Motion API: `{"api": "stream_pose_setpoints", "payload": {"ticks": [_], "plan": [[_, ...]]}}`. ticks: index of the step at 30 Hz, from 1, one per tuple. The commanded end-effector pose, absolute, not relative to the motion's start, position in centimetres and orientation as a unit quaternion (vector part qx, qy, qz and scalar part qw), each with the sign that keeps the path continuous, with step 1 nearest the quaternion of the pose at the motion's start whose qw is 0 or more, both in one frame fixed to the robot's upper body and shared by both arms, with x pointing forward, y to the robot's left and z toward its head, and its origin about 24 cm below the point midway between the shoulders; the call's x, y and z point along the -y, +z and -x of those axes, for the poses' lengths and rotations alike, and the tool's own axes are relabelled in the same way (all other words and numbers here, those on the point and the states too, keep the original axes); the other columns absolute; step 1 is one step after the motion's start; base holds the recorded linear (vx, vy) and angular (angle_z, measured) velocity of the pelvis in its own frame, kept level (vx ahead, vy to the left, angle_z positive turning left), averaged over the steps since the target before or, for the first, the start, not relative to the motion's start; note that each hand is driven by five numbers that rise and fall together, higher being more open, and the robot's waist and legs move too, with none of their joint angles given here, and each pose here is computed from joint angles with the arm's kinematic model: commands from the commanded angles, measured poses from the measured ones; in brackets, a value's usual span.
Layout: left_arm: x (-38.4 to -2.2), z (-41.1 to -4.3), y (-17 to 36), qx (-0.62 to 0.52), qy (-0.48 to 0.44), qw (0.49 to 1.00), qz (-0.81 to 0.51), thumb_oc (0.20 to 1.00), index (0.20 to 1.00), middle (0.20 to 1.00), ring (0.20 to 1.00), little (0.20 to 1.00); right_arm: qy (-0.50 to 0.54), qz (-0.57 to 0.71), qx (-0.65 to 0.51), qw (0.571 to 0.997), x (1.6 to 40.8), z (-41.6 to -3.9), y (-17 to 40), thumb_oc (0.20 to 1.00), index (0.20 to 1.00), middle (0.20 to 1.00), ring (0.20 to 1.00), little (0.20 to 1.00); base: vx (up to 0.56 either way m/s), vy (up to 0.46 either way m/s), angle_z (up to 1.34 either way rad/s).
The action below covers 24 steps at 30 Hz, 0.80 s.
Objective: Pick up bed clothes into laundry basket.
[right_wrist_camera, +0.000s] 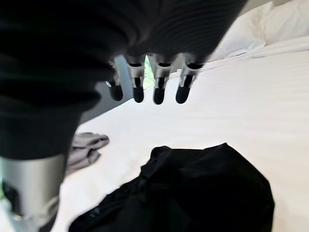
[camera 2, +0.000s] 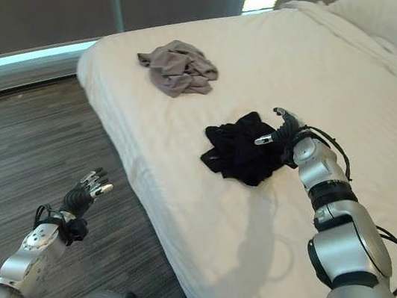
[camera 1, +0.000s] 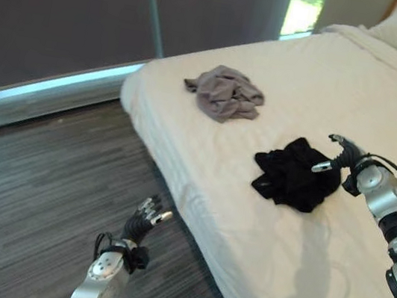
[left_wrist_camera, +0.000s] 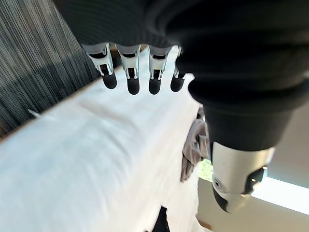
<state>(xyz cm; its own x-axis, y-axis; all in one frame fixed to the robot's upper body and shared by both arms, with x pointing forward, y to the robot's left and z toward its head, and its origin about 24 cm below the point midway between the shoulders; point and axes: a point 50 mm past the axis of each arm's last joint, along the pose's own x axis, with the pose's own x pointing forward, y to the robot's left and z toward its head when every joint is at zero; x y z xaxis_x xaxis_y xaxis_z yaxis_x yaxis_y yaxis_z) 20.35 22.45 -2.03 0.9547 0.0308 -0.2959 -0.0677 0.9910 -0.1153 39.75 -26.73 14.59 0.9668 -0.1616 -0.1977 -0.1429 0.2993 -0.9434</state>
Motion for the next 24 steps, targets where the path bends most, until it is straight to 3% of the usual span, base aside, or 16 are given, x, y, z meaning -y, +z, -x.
{"api": "stream_pose_setpoints", "payload": {"ticks": [1, 2, 4, 5, 8, 16, 17, 18, 19, 20, 21, 22, 23, 24], "plan": [[-23.4, -22.0, 1.6, -0.063, 0.017, 0.997, 0.05, 1.0, 1.0, 1.0, 1.0, 1.0, -0.059, 0.67, -0.1, 0.733, 28.0, -40.3, 18.9, 1.0, 1.0, 1.0, 1.0, 1.0, -0.19, -0.03, 0.42], [-23.6, -21.8, 1.8, -0.061, 0.02, 0.997, 0.049, 1.0, 1.0, 1.0, 1.0, 1.0, -0.075, 0.701, -0.122, 0.699, 29.1, -40.2, 19.5, 1.0, 1.0, 1.0, 1.0, 1.0, -0.09, -0.013, 0.3], [-23.8, -21.7, 1.7, -0.065, 0.023, 0.997, 0.047, 1.0, 1.0, 1.0, 1.0, 1.0, -0.085, 0.716, -0.134, 0.68, 29.8, -40.0, 19.8, 1.0, 1.0, 1.0, 1.0, 1.0, -0.1, -0.015, 0.39], [-24.0, -21.7, 1.6, -0.069, 0.025, 0.996, 0.044, 1.0, 1.0, 1.0, 1.0, 1.0, -0.087, 0.748, -0.153, 0.639, 30.7, -39.6, 19.8, 1.0, 1.0, 1.0, 1.0, 1.0, -0.1, -0.011, 0.32], [-23.4, -21.6, 1.4, -0.073, 0.015, 0.996, 0.05, 1.0, 1.0, 1.0, 1.0, 1.0, -0.088, 0.78, -0.225, 0.577, 33.8, -37.9, 18.1, 1.0, 1.0, 1.0, 1.0, 1.0, -0.07, -0.016, 0.19], [-20.0, -22.3, 0.6, -0.08, -0.017, 0.992, 0.101, 1.0, 1.0, 1.0, 1.0, 1.0, -0.039, 0.767, -0.339, 0.543, 37.0, -34.1, 11.4, 1.0, 1.0, 1.0, 1.0, 1.0, -0.02, -0.006, 0.09], [-19.6, -22.6, 0.6, -0.078, -0.018, 0.991, 0.11, 1.0, 1.0, 1.0, 1.0, 1.0, -0.018, 0.752, -0.354, 0.555, 36.9, -33.0, 9.0, 0.849, 0.849, 0.849, 0.849, 0.849, 0.04, 0.015, 0.0], [-19.6, -22.6, 0.5, -0.078, -0.018, 0.991, 0.109, 1.0, 1.0, 1.0, 1.0, 1.0, -0.017, 0.752, -0.355, 0.556, 36.9, -33.0, 8.9, 0.849, 0.849, 0.849, 0.849, 0.849, 0.04, 0.019, -0.01], [-19.5, -22.8, 0.6, -0.074, -0.017, 0.991, 0.112, 1.0, 1.0, 1.0, 1.0, 1.0, -0.009, 0.744, -0.353, 0.567, 36.7, -32.7, 7.9, 0.2, 0.2, 0.2, 0.2, 0.2, 0.02, 0.023, -0.05], [-19.6, -22.9, 0.7, -0.07, -0.011, 0.991, 0.113, 1.0, 1.0, 1.0, 1.0, 1.0, -0.013, 0.735, -0.344, 0.585, 36.4, -32.8, 7.8, 0.2, 0.2, 0.2, 0.2, 0.2, 0.03, 0.031, -0.1], [-20.0, -23.0, 0.9, -0.062, 0.001, 0.992, 0.112, 1.0, 1.0, 1.0, 1.0, 1.0, -0.024, 0.698, -0.321, 0.64, 35.7, -33.2, 7.6, 0.2, 0.2, 0.2, 0.2, 0.2, 0.04, 0.031, -0.24], [-20.5, -23.2, 1.2, -0.053, 0.019, 0.992, 0.112, 1.0, 1.0, 1.0, 1.0, 1.0, -0.043, 0.65, -0.279, 0.706, 34.9, -33.9, 8.4, 0.2, 0.2, 0.2, 0.2, 0.2, 0.05, 0.041, -0.27], [-21.3, -23.2, 1.5, -0.04, 0.043, 0.992, 0.111, 1.0, 1.0, 1.0, 1.0, 1.0, -0.068, 0.563, -0.184, 0.803, 33.1, -34.8, 10.0, 0.2, 0.2, 0.2, 0.2, 0.2, 0.04, 0.036, -0.3], [-21.3, -23.2, 1.5, -0.04, 0.043, 0.992, 0.111, 1.0, 1.0, 1.0, 1.0, 1.0, -0.068, 0.563, -0.184, 0.803, 33.1, -34.7, 9.9, 0.2, 0.2, 0.2, 0.2, 0.2, 0.07, 0.024, -0.54]]}}
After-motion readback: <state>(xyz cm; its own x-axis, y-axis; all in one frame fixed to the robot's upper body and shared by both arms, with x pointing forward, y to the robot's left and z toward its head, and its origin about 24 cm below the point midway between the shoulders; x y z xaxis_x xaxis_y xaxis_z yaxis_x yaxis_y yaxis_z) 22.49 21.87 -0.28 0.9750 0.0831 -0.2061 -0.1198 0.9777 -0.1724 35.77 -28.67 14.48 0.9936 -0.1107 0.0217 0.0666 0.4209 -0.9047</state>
